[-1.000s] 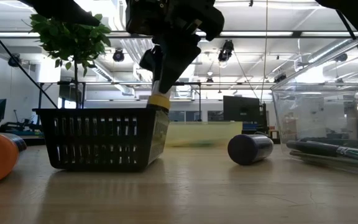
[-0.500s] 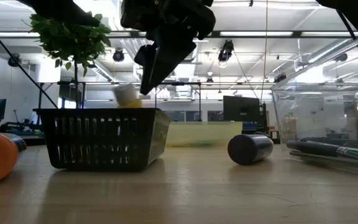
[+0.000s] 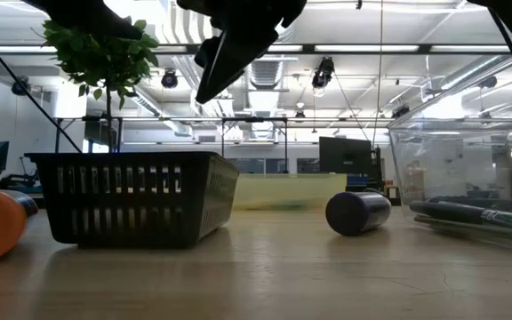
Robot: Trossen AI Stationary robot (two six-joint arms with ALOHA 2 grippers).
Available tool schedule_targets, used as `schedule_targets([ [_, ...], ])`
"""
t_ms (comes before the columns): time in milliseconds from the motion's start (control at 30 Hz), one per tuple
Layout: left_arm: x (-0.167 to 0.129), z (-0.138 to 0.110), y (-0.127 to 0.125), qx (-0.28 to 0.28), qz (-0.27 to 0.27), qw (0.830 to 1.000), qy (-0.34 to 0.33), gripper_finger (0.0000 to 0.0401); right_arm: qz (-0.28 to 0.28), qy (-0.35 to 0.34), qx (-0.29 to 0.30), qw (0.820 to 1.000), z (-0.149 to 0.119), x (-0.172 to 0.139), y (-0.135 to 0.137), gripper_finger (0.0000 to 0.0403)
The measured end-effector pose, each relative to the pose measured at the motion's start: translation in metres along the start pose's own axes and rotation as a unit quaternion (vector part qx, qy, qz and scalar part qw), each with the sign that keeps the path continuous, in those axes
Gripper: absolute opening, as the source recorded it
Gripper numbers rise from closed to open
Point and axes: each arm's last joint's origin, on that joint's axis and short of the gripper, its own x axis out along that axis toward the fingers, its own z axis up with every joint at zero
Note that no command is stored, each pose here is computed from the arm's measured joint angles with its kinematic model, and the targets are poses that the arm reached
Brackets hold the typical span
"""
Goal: Pick & Place Paint Supplies
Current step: Put the blue paint bottle into the black bin
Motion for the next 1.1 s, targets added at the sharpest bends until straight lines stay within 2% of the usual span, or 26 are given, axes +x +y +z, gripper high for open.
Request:
schedule_targets([
  [167,0.000,0.000,0.000,-0.009,-0.003,1.000,0.000,0.0378,0.000,-0.002,0.010,1.000,0.001,-0.003,0.003,0.0231],
  [367,0.000,0.000,0.000,-0.010,-0.004,1.000,0.000,0.0378,0.010,0.005,0.017,1.000,0.003,-0.007,0.019,0.0231],
  [567,0.000,0.000,-0.002,-0.011,-0.024,1.000,-0.002,0.0378,0.007,0.102,0.045,0.994,-0.008,-0.008,0.052,0.0231],
  [667,0.000,0.000,-0.002,-0.011,-0.030,0.999,-0.003,0.0378,0.010,0.147,0.053,0.988,-0.013,-0.006,0.077,0.0231],
  [767,0.000,0.000,-0.002,-0.011,-0.032,0.999,-0.003,0.0378,-0.013,0.182,0.045,0.982,-0.019,-0.003,0.102,0.0231],
  [933,0.000,0.000,-0.003,-0.009,-0.037,0.999,-0.002,0.0378,-0.049,0.267,0.045,0.962,-0.038,0.006,0.131,0.0231],
  [1033,0.000,-0.001,-0.003,-0.008,-0.040,0.999,-0.002,0.0378,-0.069,0.272,0.032,0.959,-0.046,0.016,0.139,0.0231],
  [1100,0.000,-0.001,-0.003,-0.008,-0.040,0.999,-0.002,0.0378,-0.079,0.254,0.013,0.964,-0.048,0.027,0.139,0.0231],
])
